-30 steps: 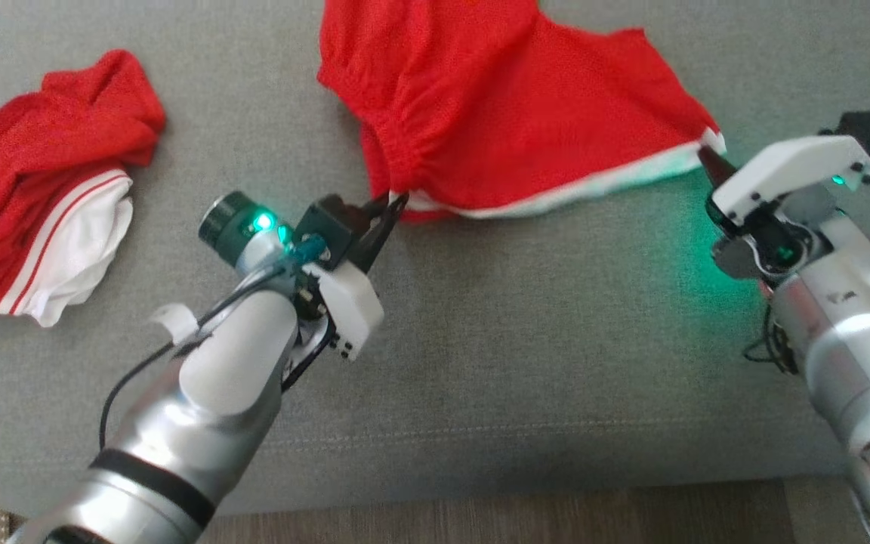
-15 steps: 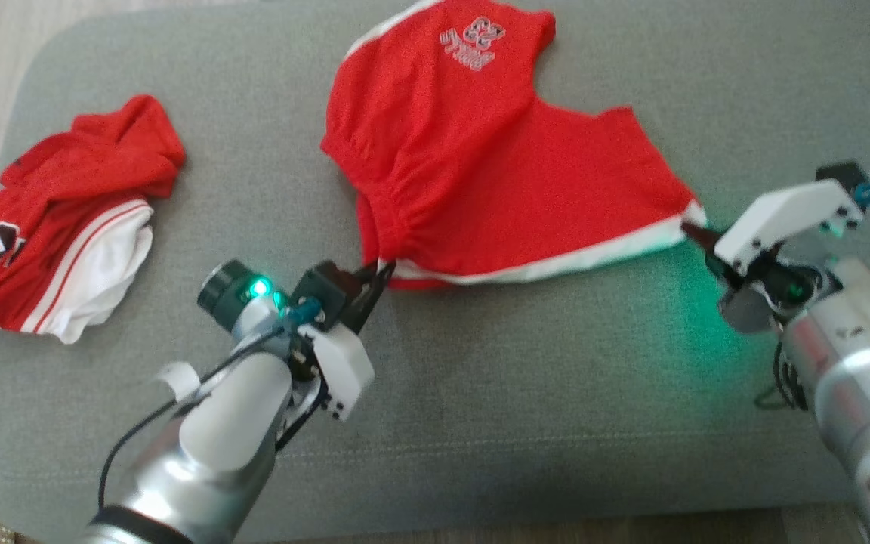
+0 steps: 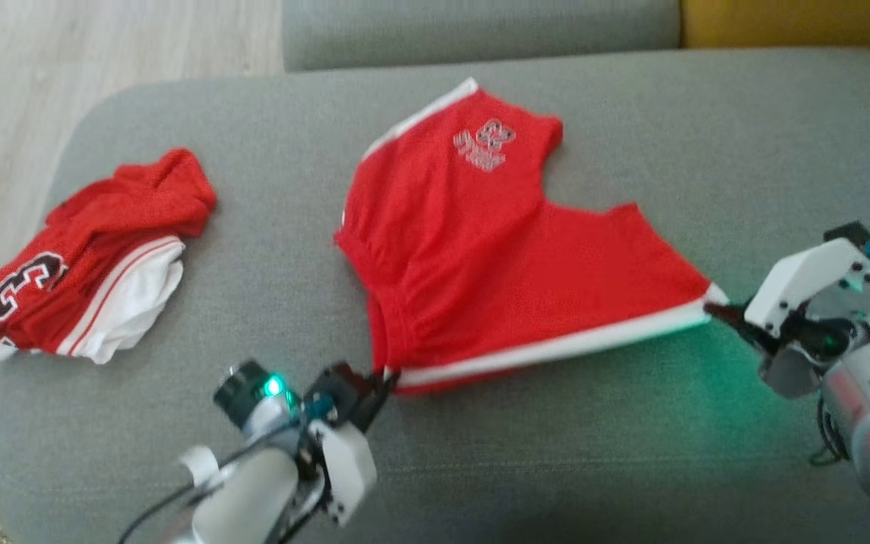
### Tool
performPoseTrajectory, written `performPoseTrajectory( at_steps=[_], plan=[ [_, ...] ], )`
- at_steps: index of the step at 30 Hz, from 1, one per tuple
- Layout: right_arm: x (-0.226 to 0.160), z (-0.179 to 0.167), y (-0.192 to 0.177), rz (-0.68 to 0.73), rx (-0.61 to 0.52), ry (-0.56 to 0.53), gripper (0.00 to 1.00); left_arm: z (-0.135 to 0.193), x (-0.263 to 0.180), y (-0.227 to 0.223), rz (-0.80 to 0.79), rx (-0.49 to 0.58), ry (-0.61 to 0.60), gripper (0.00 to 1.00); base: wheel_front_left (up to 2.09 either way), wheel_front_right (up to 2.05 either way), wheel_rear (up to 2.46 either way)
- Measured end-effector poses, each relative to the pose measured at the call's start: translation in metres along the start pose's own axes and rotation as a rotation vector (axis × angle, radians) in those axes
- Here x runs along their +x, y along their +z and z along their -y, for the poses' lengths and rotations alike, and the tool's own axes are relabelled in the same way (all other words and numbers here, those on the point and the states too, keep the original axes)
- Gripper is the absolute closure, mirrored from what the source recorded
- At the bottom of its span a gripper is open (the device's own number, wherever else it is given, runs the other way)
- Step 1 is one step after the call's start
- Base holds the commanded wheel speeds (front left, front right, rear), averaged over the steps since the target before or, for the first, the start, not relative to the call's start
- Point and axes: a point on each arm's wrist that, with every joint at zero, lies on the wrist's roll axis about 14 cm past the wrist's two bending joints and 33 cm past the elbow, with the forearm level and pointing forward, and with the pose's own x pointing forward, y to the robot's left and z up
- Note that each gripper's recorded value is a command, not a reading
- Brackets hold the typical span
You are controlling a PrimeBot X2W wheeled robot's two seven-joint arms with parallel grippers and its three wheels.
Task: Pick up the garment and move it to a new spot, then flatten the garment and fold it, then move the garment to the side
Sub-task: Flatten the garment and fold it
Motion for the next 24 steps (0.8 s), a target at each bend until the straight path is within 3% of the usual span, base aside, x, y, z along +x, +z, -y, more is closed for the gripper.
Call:
performPoseTrajectory(
  at_steps=[12,20,24],
  plan=[
    [-0.033,0.025,-0.022,-0.150,-0.188,-0.068,1.00,0.048,-0.027,-0.008,0.010,-0.075,-0.045,1.00,0.00,0.00,0.00],
    [-0.056,0.050,-0.024,-0.218,-0.246,-0.117,1.00,0.096,-0.040,-0.010,0.018,-0.143,-0.144,1.00,0.00,0.00,0.00],
    [-0.062,0.052,-0.018,-0.224,-0.261,-0.119,1.00,0.104,-0.040,-0.003,0.036,-0.179,-0.163,1.00,0.00,0.00,0.00]
  ],
)
